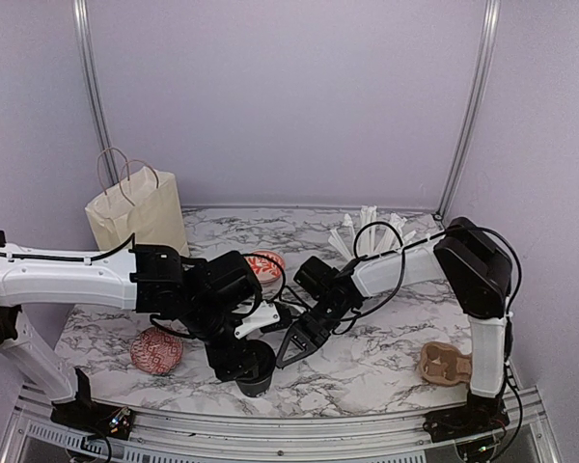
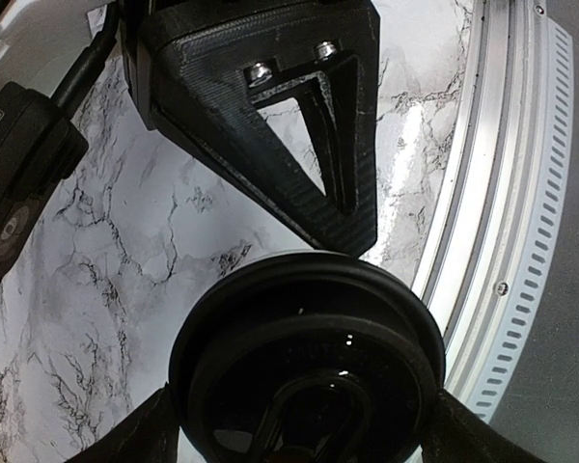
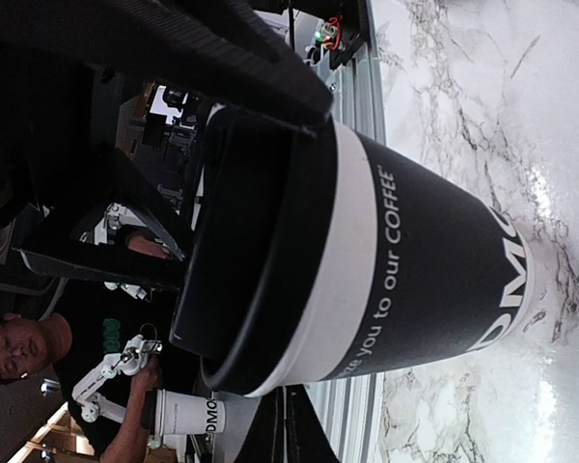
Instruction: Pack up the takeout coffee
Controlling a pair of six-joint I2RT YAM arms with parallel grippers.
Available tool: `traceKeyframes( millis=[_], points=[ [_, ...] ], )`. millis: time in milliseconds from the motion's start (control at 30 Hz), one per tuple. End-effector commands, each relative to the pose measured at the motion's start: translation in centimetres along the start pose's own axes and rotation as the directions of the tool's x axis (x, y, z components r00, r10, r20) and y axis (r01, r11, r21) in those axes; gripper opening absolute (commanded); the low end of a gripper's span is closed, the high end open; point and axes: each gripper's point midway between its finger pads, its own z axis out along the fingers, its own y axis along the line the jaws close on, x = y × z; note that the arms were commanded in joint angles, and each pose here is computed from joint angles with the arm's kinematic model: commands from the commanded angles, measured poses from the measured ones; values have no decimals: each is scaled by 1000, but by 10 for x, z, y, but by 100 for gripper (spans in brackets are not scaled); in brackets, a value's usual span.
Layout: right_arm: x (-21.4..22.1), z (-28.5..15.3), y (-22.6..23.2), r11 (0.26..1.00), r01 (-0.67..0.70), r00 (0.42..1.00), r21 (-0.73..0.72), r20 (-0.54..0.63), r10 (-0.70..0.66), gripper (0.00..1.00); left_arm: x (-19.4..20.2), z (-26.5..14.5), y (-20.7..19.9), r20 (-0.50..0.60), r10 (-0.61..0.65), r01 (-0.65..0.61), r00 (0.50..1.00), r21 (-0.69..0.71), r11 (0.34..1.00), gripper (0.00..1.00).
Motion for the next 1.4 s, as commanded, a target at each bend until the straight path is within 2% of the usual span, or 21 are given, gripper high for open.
traceKeyframes(
  millis=[0,167,467,800,933,1100,1267,1367],
  points=[
    [-25,-2,6,996,84,996,-28,27,-83,3,6,23,-9,-56,24,-21,998,51,998,84],
    [-39,-3,11,994,108,993,-30,49,-107,3,-2,32,-12,-37,17,-15,999,69,997,83],
    [-49,11,4,993,115,993,-28,40,-114,2,-3,58,-6,-73,18,-14,997,49,999,82],
    [-43,44,-6,995,69,998,-66,-8,-70,1,1,83,5,-65,9,-7,998,19,1000,82],
    [-37,49,-18,999,17,1000,-45,-14,-18,1,0,94,4,-67,9,-7,998,32,999,82],
    [-42,51,-24,999,14,1000,-30,-2,-14,1,6,107,5,-89,2,1,996,33,999,82],
    [-45,56,-35,998,-33,999,45,-12,34,1,8,114,7,-119,2,1,993,24,1000,81],
    [-45,47,-44,987,-28,999,157,-29,33,1,22,111,15,-225,5,-10,974,-23,1000,81]
  ],
)
